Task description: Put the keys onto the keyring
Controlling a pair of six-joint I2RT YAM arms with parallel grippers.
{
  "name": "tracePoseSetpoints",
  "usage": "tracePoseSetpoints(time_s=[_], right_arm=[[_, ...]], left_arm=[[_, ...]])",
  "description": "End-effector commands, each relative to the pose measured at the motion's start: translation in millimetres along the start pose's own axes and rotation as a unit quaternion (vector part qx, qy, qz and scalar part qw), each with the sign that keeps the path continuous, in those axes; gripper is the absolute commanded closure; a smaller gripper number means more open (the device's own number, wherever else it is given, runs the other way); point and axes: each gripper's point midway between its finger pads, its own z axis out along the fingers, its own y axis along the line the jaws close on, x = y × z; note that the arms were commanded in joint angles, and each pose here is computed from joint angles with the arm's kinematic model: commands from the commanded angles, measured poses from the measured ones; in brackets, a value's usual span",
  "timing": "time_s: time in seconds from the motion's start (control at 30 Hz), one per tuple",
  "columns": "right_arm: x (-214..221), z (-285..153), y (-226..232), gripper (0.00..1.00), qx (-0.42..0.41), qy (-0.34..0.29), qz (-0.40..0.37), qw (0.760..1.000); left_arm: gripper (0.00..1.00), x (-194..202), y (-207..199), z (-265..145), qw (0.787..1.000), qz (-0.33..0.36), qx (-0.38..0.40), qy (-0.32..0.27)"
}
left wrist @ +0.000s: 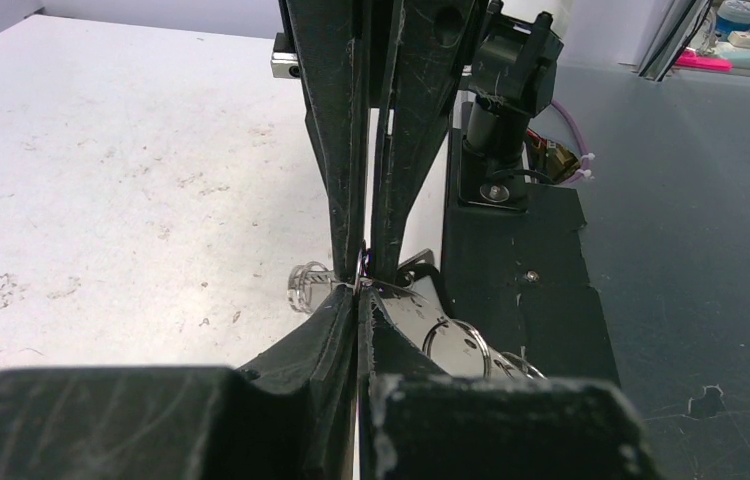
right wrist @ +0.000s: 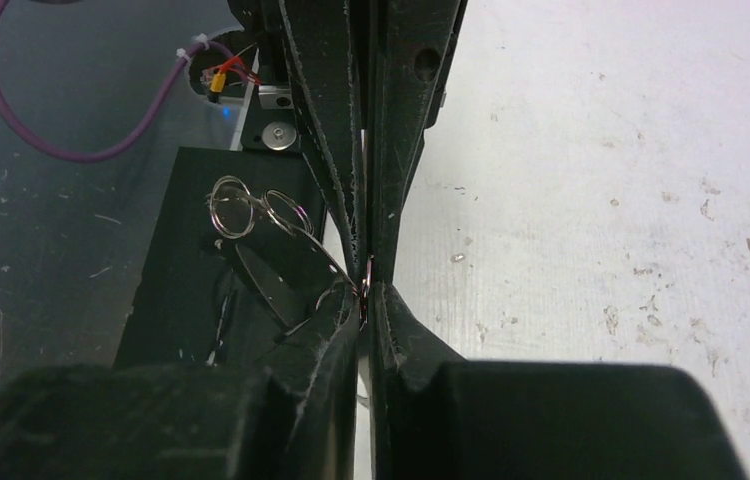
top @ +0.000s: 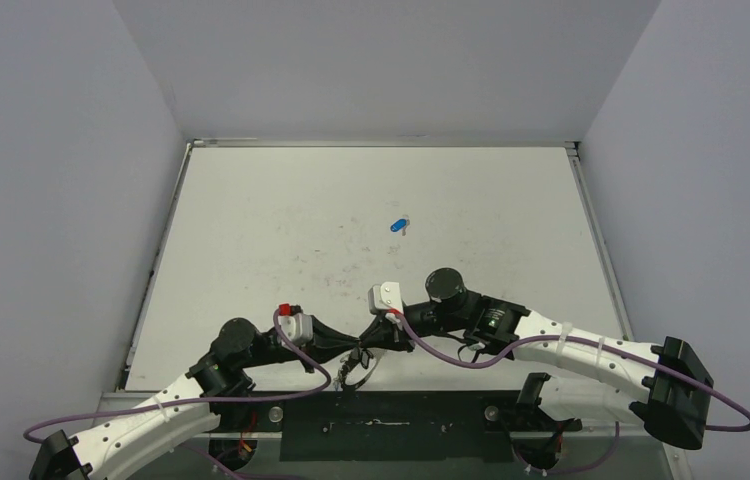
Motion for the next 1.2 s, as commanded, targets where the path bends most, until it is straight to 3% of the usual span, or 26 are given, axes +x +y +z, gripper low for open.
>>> tracePoseSetpoints(time_s=[0.0, 0.27, 0.43, 0.53, 0.83, 1.17], right_arm=[[-41, -1, -10, 1.0, 0.018, -0.063, -0.039, 0.997], [-29, -6, -17, 1.0, 0.04, -0.015, -0.033, 0.999], [-18, -16, -15, 1.0, 0.035, 0.047, -0.023, 0.998], [-16, -20, -13, 1.0, 0.022, 0.077, -0.019, 0.997], [-3, -16, -4, 1.0, -0.027, 0.147, 0.016, 0.989], [-10, -14, -26, 1.0, 0.034, 0.12, -0.012, 0.992]], left_arm=[[1.0, -29, -7, 4, 0.999, 0.026, 0.019, -0.041], [1.0, -32, -4, 2, 0.999, 0.036, 0.011, -0.032], [0.79, -38, 1, -3, 0.998, 0.056, -0.01, -0.012], [0.75, -36, 6, -7, 0.997, 0.07, -0.025, 0.007], [0.74, -37, 4, -2, 0.996, 0.081, -0.005, 0.044], [0.75, -20, 12, 4, 0.996, 0.054, -0.016, 0.075]])
